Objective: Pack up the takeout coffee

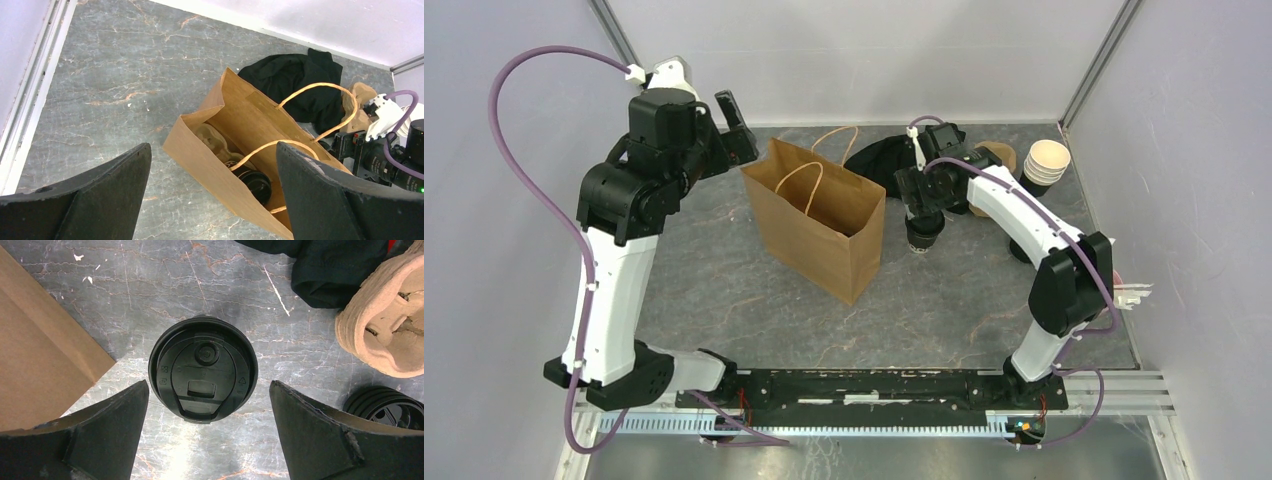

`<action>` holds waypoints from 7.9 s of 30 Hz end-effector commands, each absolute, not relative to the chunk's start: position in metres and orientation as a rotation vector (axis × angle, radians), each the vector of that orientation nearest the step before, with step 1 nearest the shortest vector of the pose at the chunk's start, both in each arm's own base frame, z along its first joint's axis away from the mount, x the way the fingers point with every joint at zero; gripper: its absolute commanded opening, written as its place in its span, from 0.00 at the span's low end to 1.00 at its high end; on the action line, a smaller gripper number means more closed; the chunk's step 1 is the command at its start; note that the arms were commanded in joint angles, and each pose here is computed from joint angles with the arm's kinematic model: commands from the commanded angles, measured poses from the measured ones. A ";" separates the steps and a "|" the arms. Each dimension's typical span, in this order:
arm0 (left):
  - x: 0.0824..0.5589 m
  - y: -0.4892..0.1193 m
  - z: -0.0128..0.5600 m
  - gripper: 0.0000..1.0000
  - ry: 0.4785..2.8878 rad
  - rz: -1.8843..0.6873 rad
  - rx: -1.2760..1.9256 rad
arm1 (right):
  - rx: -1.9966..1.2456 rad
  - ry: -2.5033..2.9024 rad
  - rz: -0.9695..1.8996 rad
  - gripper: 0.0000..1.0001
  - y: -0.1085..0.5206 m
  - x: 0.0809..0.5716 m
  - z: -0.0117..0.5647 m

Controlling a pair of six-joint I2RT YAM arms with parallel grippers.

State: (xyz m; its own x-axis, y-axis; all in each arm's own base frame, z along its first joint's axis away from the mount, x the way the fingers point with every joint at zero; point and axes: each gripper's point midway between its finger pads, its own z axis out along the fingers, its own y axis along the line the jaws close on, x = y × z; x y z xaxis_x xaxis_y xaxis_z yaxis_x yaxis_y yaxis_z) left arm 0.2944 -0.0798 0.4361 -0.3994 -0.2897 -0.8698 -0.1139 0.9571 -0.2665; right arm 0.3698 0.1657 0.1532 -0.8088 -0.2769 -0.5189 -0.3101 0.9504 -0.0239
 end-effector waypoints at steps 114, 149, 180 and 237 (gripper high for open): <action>0.385 -0.106 0.298 0.40 2.424 -0.007 0.007 | -0.572 1.879 0.260 0.00 0.151 0.302 0.347; 0.365 -0.087 0.295 0.24 2.466 0.012 -0.100 | -0.570 1.760 0.380 0.00 0.166 0.293 0.400; 0.337 -0.069 0.283 0.32 2.418 0.022 -0.186 | -0.517 1.756 0.567 0.00 0.179 0.270 0.409; 0.289 -0.101 0.325 0.02 1.926 -0.466 -0.149 | -0.874 1.728 0.753 0.00 0.257 0.221 0.428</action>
State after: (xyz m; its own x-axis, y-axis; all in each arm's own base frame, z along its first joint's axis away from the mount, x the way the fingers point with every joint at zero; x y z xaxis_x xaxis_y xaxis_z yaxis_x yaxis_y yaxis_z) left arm 0.2866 -0.0950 0.3075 -0.4412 -0.2527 -0.8611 0.0960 0.9407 -0.3253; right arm 0.2182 0.2610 0.4296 -0.2597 -0.1802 -0.9487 -0.8371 0.5319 0.1281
